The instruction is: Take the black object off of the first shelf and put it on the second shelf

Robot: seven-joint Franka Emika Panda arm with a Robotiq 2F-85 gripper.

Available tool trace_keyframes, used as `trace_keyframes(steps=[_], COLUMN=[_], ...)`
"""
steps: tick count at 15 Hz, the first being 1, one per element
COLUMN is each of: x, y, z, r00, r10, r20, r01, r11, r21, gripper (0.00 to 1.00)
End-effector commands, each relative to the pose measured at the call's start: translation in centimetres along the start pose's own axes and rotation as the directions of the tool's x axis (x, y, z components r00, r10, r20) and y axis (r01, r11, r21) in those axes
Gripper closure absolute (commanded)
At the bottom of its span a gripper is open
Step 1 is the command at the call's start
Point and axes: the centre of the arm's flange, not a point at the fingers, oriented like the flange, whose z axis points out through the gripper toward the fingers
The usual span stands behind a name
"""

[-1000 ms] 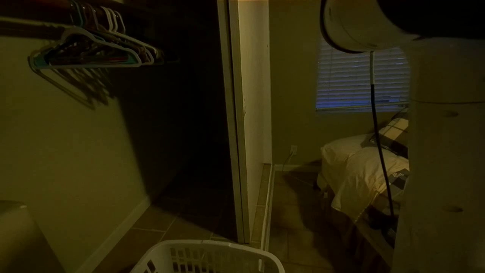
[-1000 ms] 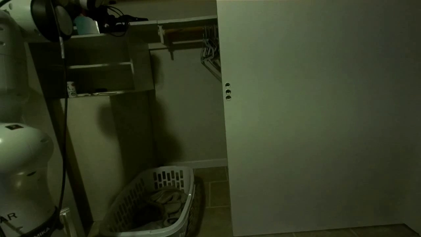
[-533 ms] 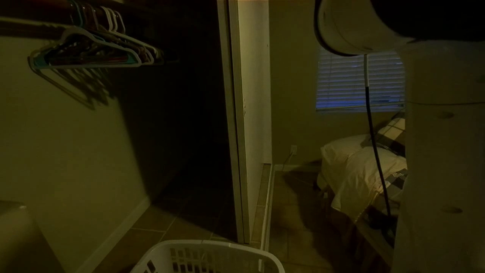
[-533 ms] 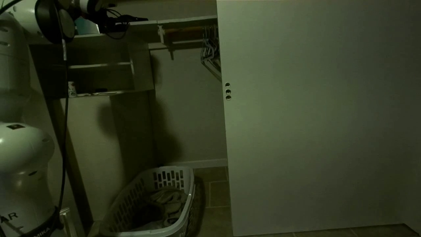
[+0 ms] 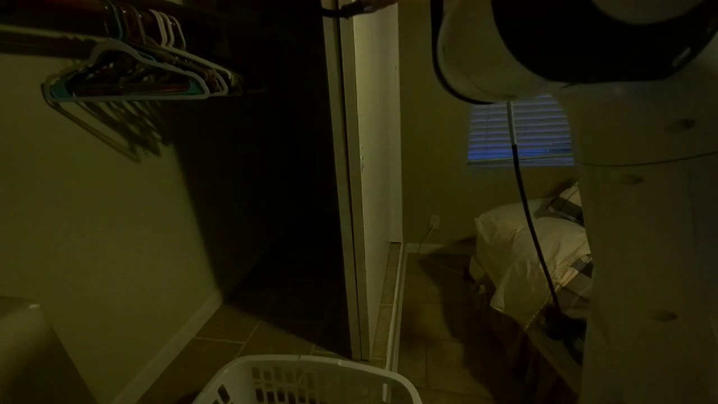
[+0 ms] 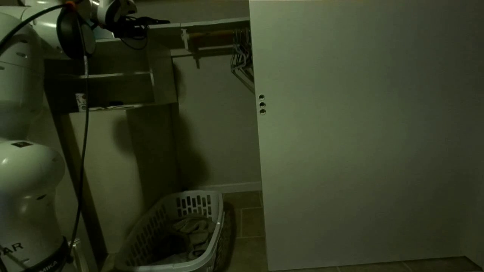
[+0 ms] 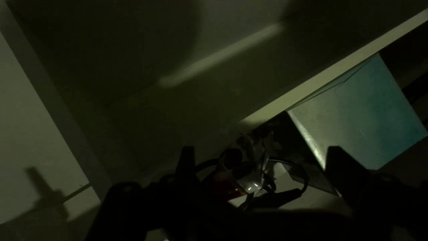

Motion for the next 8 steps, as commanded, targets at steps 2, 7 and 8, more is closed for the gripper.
trace_keyframes(steps=[2,7,8], x=[2.87,3.27,3.33], y=[-1.00,-1.52,-1.58], z=[1.99,2.47,2.48], r00=[0.998,0.997,0.997], r10=[-0.015,-0.021,-0.020], r20=[-0.054,-0.069,-0.070], r01=[0.017,0.024,0.024], r11=[1.000,0.999,0.999], r21=[0.019,0.041,0.044], gripper=[0.03,0.33,0.32])
